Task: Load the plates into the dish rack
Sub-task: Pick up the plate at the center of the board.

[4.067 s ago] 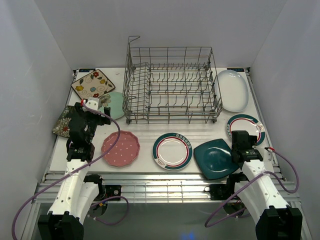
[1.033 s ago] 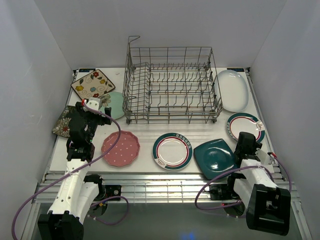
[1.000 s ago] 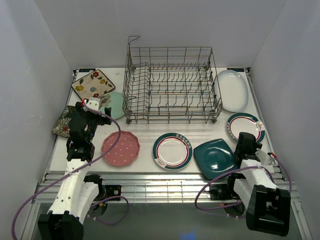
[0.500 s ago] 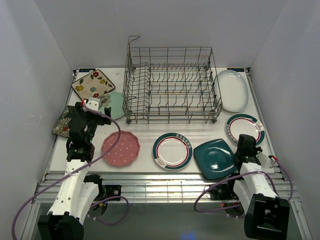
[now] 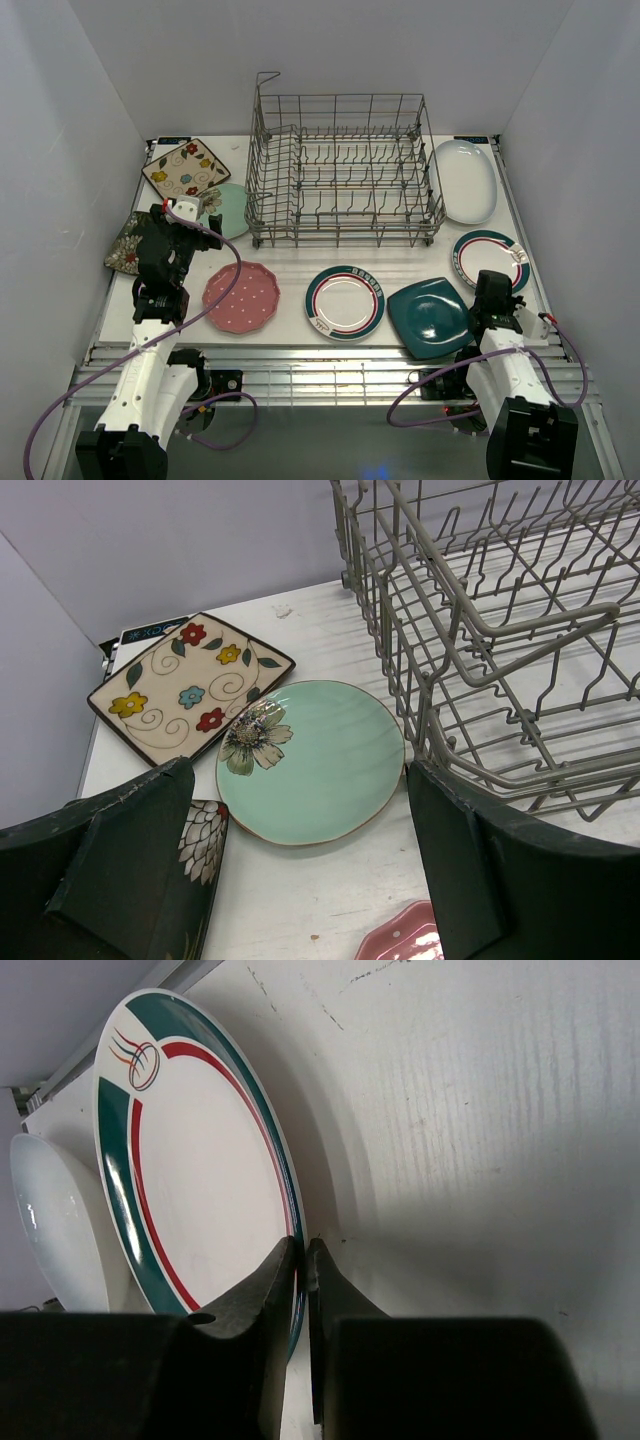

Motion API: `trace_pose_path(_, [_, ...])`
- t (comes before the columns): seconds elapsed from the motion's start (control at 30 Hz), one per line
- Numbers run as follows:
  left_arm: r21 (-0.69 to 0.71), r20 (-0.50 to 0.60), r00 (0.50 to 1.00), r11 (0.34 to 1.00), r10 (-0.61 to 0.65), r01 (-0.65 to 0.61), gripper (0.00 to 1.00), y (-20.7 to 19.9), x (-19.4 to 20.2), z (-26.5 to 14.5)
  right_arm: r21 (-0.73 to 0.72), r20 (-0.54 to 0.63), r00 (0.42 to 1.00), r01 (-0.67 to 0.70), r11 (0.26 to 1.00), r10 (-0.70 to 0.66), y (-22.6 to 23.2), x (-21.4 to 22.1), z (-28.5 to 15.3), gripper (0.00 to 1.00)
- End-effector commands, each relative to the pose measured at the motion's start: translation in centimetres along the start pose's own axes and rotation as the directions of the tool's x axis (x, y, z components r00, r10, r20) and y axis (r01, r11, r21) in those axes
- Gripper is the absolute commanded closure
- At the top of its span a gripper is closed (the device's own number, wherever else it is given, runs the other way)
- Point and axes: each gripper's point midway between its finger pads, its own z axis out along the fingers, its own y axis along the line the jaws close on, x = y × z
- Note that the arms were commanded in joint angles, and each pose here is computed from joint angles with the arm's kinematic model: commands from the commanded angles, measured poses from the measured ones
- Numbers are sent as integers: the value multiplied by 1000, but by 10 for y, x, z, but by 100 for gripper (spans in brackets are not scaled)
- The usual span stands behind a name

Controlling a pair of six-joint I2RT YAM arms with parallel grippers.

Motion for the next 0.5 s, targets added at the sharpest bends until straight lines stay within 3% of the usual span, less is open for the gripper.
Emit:
trace_pose_path(0.0, [6, 31, 1000, 1000, 3, -3, 2, 0, -10, -2, 32, 57, 998, 24, 999, -26, -9, -11, 2, 88])
trace_pose_path(0.47, [1, 37, 999, 1000, 5, -5, 2, 0, -11, -4, 25, 88, 994, 55, 998, -57, -3, -20, -3, 92])
